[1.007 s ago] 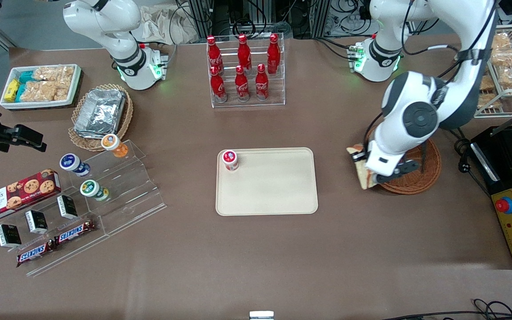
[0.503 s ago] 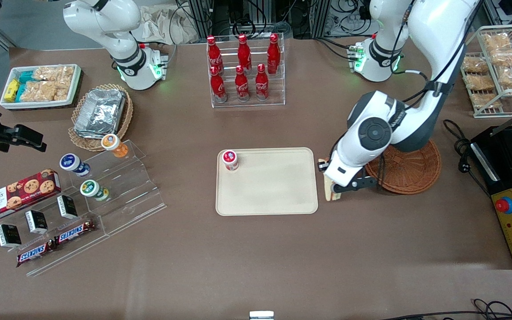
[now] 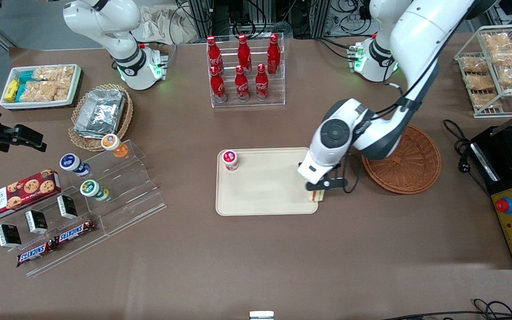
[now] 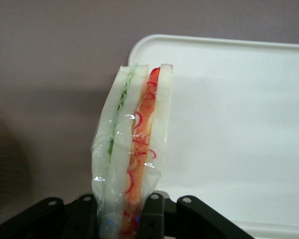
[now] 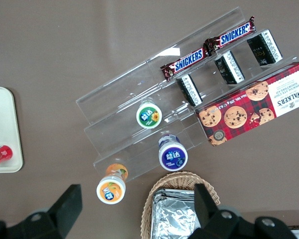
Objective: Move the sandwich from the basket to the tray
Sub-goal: 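Lower the sandwich onto the tray and open the left gripper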
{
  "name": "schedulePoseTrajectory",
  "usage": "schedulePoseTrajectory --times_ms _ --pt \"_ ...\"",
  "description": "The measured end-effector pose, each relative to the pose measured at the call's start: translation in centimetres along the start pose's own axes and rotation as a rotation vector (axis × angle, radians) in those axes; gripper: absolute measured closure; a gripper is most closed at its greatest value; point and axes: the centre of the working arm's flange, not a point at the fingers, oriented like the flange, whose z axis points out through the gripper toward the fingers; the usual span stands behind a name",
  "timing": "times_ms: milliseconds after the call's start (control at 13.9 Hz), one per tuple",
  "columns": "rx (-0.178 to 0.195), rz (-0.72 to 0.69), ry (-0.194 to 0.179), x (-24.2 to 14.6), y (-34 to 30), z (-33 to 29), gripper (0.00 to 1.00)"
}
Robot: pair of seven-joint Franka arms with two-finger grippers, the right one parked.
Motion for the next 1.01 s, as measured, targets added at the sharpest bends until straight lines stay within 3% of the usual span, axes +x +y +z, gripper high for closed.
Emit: schedulePoseTrajectory --times_ms 288,1007 --pt "0.024 0.003 0.023 -0.8 3.6 2.1 0.76" --pt "0.083 -0.004 -0.026 -0.7 2.7 5.4 0.72"
